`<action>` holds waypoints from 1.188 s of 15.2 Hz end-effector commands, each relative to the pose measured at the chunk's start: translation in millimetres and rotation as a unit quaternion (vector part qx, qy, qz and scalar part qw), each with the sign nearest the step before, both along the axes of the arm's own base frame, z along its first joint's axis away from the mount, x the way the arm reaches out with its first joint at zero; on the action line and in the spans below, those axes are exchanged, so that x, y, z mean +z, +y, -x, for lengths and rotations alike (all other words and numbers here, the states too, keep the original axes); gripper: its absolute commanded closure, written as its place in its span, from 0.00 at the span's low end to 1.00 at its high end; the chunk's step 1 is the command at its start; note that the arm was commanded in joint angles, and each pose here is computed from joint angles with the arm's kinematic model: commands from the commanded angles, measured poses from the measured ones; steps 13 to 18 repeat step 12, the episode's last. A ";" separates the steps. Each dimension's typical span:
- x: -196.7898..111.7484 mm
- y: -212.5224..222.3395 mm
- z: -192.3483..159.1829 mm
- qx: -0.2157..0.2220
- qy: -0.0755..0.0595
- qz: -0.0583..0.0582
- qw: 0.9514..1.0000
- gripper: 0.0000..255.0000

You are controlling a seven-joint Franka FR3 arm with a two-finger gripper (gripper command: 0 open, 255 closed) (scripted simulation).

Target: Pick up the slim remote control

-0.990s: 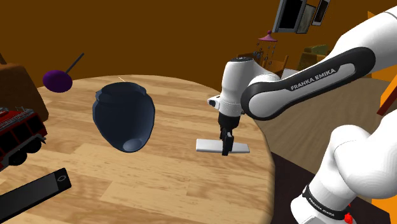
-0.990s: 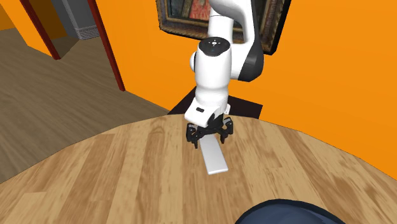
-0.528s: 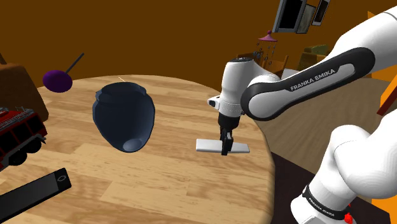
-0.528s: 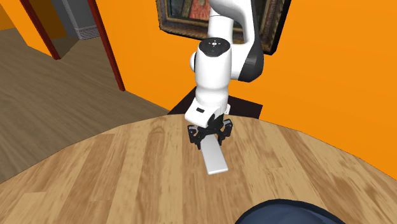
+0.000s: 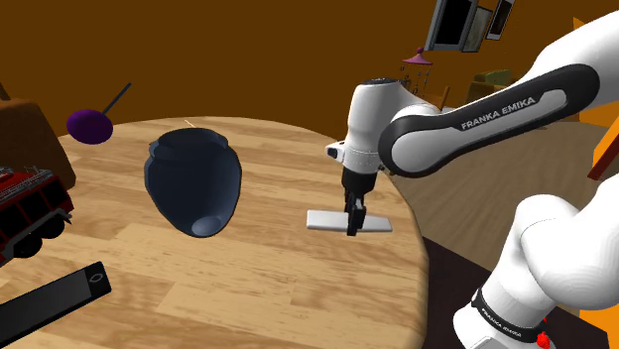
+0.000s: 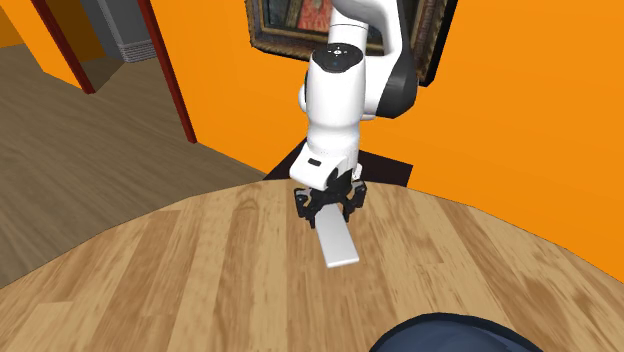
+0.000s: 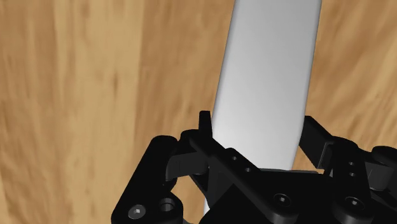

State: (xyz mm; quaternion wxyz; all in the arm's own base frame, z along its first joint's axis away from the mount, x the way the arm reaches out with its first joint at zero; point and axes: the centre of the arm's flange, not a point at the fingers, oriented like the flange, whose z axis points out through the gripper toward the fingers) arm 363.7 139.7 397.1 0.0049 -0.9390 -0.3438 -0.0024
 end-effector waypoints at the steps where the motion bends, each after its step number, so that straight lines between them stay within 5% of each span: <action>1: 10.3 0.6 -0.3 0.000 0.000 0.000 1.000 1.00; 10: 57.8 0.6 -0.3 0.000 0.000 0.000 1.000 1.00; 18: 58.6 0.6 -0.3 0.000 0.000 0.000 1.000 1.00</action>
